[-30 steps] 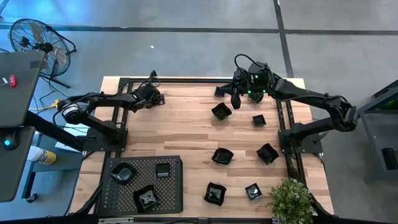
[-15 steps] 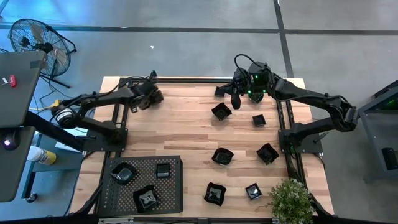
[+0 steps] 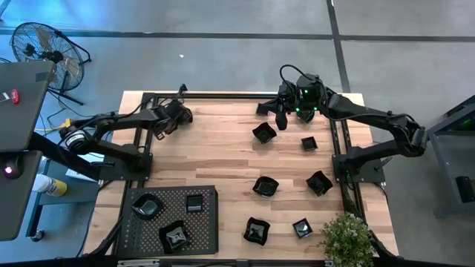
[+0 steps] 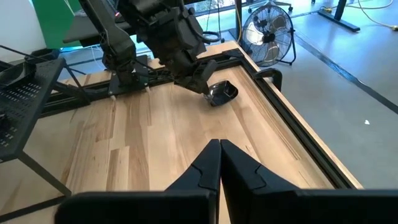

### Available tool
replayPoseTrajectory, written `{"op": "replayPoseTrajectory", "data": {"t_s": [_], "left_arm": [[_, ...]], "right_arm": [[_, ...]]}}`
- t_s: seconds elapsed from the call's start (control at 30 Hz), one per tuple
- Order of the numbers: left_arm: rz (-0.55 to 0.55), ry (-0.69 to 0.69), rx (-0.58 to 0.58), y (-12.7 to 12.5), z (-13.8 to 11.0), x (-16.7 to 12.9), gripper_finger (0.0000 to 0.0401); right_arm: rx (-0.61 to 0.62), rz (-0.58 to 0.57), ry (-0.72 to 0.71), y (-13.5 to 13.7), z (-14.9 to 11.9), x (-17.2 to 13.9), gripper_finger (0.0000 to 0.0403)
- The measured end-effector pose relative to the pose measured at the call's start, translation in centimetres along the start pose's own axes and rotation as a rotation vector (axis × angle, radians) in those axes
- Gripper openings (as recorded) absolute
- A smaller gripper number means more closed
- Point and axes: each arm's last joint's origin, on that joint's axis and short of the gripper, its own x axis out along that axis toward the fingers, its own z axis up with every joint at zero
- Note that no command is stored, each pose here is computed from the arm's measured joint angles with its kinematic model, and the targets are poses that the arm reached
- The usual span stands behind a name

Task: Pick & Place Mini shaped plates
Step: Stack the leaf-shaped plate on top of the leaf-shaped plate on the shelf

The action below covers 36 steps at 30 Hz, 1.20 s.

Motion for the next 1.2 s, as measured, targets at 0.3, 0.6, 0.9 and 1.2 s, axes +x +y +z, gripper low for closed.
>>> {"op": "replayPoseTrajectory", "data": {"t_s": [0.3, 0.6, 0.9, 1.2], "left_arm": [[-0.027, -0.013, -0.011, 0.2, -0.1, 0.3, 0.0080], [-0.054, -0.026, -0.008, 0.1, 0.1, -0.3, 0.0010], [-0.154, -0.035, 0.164, -0.8, 1.7, -5.2, 0.0001], [-0.510, 0.259, 0.779, -2.3, 3.0, -13.3, 0.0001]], "right_arm": [[-0.022, 0.000, 0.000, 0.0, 0.0, 0.0, 0.0001], [-0.022, 0.000, 0.000, 0.0, 0.0, 0.0, 0.0002], [-0.022, -0.001, 0.000, 0.0, 0.0, 0.0, 0.0002], [-0.026, 0.000, 0.000, 0.0, 0.0, 0.0, 0.0001]]}}
